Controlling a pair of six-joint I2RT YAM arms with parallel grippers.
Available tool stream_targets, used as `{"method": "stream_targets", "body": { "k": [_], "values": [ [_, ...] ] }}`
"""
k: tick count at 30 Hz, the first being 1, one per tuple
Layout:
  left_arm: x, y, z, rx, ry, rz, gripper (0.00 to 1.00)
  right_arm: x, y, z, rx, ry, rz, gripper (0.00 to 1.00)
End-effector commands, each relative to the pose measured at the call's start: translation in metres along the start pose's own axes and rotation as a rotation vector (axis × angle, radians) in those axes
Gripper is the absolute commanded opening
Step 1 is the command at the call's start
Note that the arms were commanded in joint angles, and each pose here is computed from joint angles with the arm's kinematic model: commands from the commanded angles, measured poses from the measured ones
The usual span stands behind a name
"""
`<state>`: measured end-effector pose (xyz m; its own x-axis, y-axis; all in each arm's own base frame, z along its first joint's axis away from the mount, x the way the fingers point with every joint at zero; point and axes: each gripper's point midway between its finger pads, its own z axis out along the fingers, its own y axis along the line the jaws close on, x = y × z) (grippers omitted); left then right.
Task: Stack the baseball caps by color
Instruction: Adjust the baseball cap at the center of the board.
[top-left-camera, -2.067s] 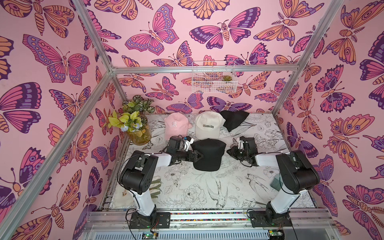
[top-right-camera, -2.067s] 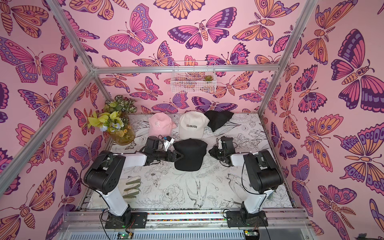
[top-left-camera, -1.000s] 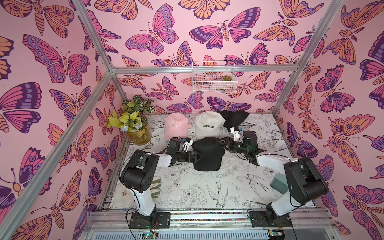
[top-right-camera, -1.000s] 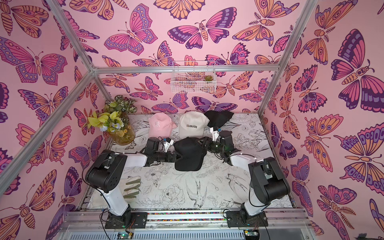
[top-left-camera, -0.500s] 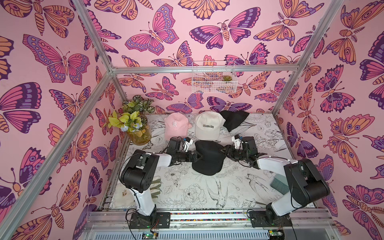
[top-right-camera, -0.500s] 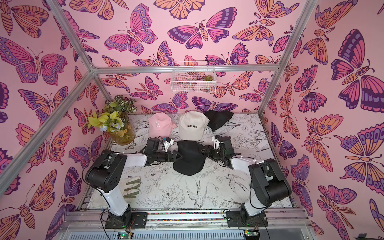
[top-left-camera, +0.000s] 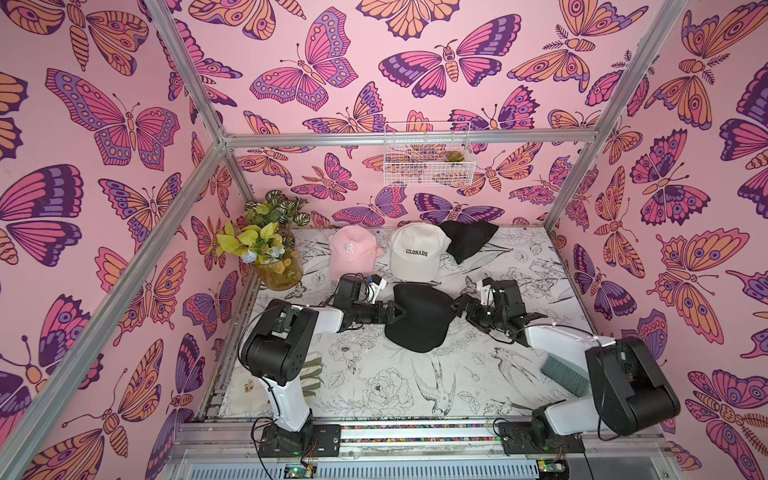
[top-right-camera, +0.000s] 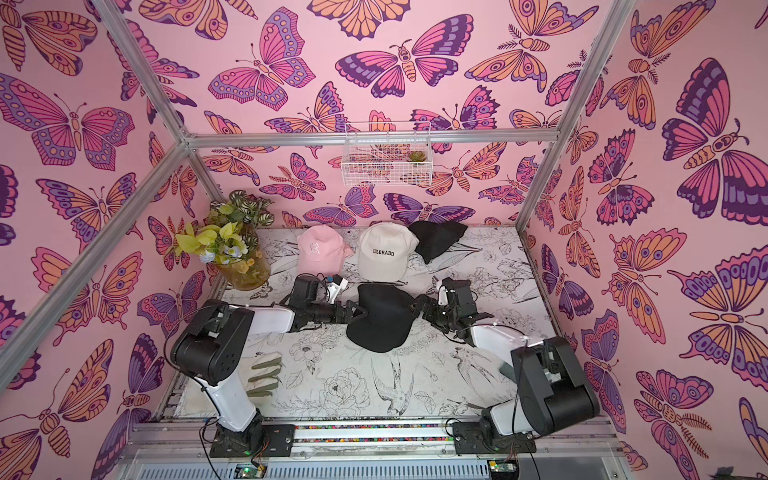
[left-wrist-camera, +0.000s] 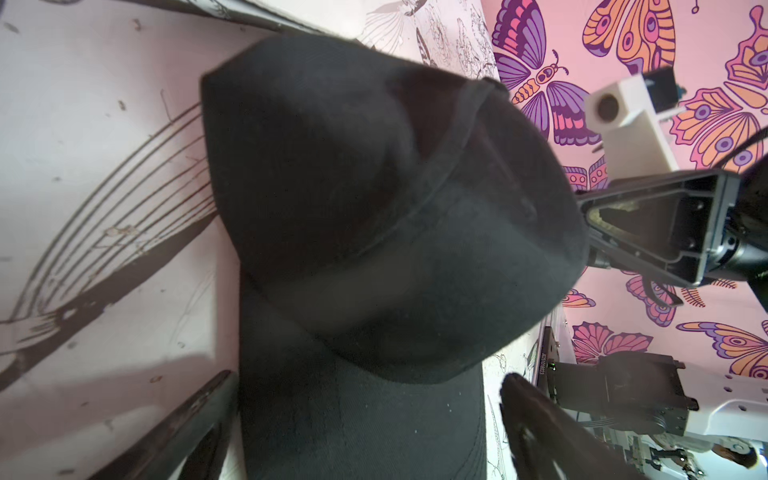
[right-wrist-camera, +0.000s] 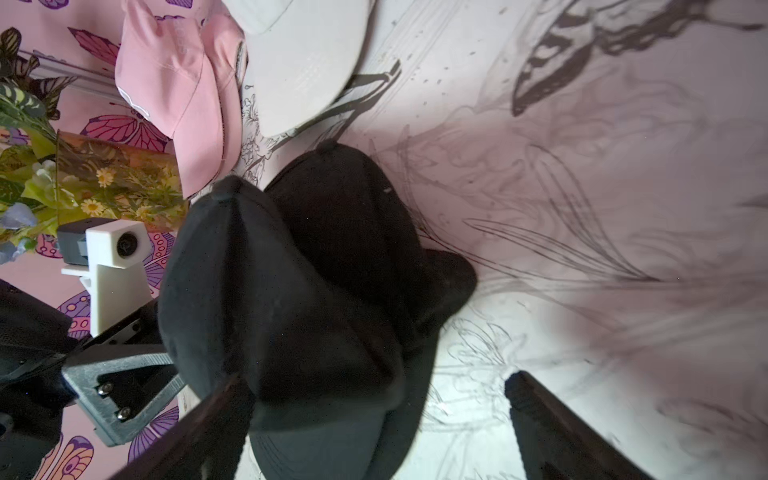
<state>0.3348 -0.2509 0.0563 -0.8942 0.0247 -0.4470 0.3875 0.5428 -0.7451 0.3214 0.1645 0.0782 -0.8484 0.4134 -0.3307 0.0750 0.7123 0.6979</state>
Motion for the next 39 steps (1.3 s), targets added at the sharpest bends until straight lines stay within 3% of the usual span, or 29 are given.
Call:
{"method": "stream_targets", "body": {
  "k": [1, 5, 8, 18, 28, 33, 39],
  "values": [
    [0.011, 0.0, -0.004, 0.003, 0.027, -0.041, 1.0, 0.012, -0.003, -0.012, -0.018, 0.024, 0.013, 0.99],
    [0.017, 0.001, -0.002, 0.008, 0.047, -0.073, 1.0, 0.033, 0.019, -0.01, -0.18, 0.12, 0.003, 0.99],
    [0.018, -0.001, -0.001, 0.014, 0.054, -0.088, 1.0, 0.043, 0.03, 0.0, -0.224, 0.171, -0.021, 0.99],
    [0.011, -0.028, 0.012, 0.065, 0.073, -0.079, 1.0, 0.043, 0.041, 0.044, -0.248, 0.203, -0.051, 0.99],
    [0.008, -0.018, 0.012, 0.002, 0.062, -0.095, 1.0, 0.034, 0.047, 0.044, -0.209, 0.225, -0.119, 0.99],
    [0.007, -0.01, 0.003, -0.055, 0.081, -0.068, 1.0, 0.027, 0.029, 0.033, -0.09, 0.162, -0.147, 0.99],
    [0.003, -0.008, -0.016, -0.165, 0.071, 0.02, 1.0, -0.021, 0.023, -0.001, -0.005, -0.076, -0.164, 0.99]
  ]
}}
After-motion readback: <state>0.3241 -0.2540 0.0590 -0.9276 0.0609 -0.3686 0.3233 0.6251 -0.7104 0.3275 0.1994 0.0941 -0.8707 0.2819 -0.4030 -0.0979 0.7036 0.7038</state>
